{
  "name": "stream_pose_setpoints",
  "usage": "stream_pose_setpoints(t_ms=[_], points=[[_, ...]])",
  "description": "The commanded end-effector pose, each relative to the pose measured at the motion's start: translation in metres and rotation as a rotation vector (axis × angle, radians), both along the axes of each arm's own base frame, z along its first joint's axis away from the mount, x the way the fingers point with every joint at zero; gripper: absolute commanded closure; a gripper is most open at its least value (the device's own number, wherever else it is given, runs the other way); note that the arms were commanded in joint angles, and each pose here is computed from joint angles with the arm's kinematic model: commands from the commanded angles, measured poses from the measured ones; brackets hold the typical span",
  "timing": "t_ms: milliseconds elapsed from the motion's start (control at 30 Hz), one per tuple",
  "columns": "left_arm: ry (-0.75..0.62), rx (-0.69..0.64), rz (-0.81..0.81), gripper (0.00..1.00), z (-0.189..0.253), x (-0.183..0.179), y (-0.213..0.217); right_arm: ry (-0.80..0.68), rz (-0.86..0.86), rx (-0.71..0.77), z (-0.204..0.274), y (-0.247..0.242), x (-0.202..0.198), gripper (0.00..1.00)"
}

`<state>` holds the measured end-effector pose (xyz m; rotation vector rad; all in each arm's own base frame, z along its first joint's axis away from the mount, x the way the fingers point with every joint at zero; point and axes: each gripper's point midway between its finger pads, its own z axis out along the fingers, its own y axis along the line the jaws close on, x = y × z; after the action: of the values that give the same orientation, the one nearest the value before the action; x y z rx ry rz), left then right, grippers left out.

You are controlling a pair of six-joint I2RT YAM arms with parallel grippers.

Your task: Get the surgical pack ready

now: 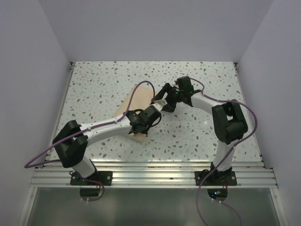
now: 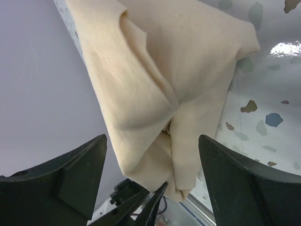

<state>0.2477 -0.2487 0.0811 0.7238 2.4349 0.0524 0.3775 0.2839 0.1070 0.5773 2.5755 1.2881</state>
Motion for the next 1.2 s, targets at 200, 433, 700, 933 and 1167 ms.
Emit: stream_pose_setpoints(t_ms=[200, 433, 700, 933, 1167], points=[[0.010, -0.045, -0.010, 0.83, 0.004, -0.005, -0.010, 0.038, -0.020, 0.091, 0.011, 0.043, 0.019, 0.23], [0.022, -0.032, -0.022, 0.83, -0.001, -0.008, -0.007, 0.053, -0.022, 0.094, 0.006, 0.048, 0.024, 0.32], [0.045, 0.003, -0.027, 0.85, -0.010, -0.015, 0.004, 0.027, -0.016, 0.012, 0.003, 0.031, 0.031, 0.60], [0.088, 0.005, -0.034, 0.91, -0.022, -0.029, 0.013, -0.007, 0.054, -0.111, -0.025, -0.008, 0.024, 0.94], [0.112, 0.007, -0.047, 0.91, -0.027, -0.038, 0.019, -0.047, 0.156, -0.184, -0.046, -0.027, -0.008, 1.00]])
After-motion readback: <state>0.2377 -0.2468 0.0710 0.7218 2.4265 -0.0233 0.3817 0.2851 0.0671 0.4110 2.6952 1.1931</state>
